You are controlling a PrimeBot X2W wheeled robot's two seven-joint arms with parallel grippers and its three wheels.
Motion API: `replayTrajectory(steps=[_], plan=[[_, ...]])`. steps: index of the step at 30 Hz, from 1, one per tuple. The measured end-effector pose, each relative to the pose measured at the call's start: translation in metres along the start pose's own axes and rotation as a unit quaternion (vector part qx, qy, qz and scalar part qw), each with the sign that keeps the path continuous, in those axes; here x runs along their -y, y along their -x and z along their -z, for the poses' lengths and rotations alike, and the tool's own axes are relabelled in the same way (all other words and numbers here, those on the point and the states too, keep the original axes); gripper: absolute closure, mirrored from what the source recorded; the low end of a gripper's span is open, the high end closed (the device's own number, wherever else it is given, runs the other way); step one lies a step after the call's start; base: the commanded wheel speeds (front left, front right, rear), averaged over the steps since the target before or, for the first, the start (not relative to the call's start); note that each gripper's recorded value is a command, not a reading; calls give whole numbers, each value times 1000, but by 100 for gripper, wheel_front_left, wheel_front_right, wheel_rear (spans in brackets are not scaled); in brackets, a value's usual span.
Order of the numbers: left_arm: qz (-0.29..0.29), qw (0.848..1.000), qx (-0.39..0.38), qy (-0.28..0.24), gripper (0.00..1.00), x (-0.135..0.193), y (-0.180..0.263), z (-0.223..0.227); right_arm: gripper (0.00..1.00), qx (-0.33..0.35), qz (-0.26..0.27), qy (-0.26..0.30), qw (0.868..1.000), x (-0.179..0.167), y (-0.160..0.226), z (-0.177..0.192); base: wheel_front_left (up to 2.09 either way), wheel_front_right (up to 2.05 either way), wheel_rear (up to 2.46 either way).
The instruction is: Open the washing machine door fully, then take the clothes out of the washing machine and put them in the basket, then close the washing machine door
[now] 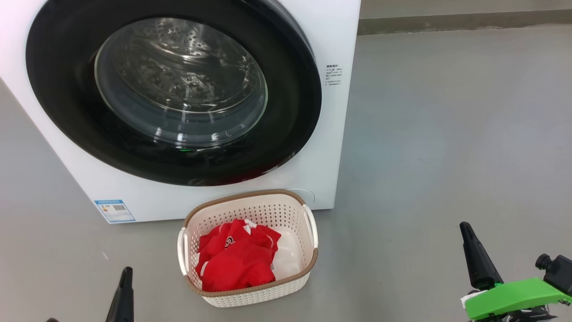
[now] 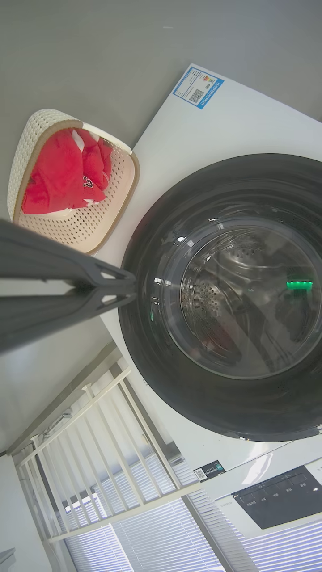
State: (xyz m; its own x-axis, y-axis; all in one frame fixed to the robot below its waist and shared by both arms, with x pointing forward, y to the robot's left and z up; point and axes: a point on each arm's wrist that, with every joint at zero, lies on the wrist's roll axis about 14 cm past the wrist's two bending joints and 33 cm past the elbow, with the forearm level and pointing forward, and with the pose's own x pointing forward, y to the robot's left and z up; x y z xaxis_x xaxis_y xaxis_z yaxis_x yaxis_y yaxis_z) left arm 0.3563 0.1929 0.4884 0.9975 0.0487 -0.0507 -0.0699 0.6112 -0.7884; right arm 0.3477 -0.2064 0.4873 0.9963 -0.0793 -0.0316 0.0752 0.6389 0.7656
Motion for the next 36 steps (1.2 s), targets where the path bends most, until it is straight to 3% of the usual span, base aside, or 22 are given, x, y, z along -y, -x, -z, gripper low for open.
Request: replayTrajectory(steps=[18, 36], plan=[[-8, 995, -14, 94, 100, -3, -6, 4, 100, -10, 12, -97, 995, 4, -6, 2, 0, 0, 0], [-8, 980, -24, 199, 100, -3, -13, 6, 100, -24, 18, -205, 978, 5, -14, 7, 0, 0, 0]])
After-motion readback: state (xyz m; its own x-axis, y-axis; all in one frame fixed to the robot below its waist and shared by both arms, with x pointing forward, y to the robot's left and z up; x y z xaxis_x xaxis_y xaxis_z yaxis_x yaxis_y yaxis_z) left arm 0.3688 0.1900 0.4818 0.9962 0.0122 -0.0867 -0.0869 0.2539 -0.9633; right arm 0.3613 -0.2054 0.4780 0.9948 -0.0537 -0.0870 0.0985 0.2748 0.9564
